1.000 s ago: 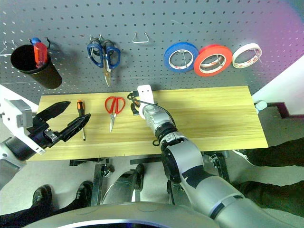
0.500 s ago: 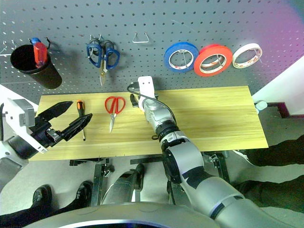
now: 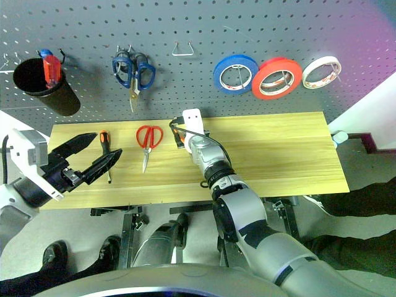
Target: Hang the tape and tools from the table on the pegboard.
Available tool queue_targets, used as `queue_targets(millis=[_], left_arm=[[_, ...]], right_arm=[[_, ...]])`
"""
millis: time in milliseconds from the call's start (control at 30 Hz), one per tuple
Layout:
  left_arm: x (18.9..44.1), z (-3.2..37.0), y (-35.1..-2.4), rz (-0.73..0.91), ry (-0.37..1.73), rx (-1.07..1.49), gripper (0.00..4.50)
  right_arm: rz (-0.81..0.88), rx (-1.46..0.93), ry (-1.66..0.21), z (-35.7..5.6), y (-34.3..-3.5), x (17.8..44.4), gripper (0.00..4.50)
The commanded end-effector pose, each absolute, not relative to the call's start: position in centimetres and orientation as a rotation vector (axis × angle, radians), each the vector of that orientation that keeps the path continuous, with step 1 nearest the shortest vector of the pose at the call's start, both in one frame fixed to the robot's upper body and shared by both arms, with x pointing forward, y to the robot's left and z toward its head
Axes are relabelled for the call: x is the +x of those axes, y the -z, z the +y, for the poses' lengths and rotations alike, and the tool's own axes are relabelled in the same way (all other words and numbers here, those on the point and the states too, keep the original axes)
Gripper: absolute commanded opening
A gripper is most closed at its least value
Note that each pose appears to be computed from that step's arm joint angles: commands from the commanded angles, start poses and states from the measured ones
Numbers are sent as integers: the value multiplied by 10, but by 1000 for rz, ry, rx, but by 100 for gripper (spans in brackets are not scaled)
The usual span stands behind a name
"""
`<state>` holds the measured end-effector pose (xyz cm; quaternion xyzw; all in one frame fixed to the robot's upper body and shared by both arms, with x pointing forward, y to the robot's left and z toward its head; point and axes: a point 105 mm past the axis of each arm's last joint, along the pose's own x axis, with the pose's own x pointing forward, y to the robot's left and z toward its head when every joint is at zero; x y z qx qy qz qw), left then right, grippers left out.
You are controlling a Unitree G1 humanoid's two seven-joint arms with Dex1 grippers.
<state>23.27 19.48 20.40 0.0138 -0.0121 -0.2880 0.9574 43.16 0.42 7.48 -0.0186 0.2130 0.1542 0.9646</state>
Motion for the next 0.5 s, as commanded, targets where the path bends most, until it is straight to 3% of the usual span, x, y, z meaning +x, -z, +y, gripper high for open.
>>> queue_targets(millis=[33, 500], left_arm=[[230, 192, -211, -62, 591, 44, 450], [229, 191, -213, -63, 592, 50, 450]], right_arm=[[449, -39, -351, 20, -68, 422, 447], [509, -4, -405, 32, -56, 413, 447]])
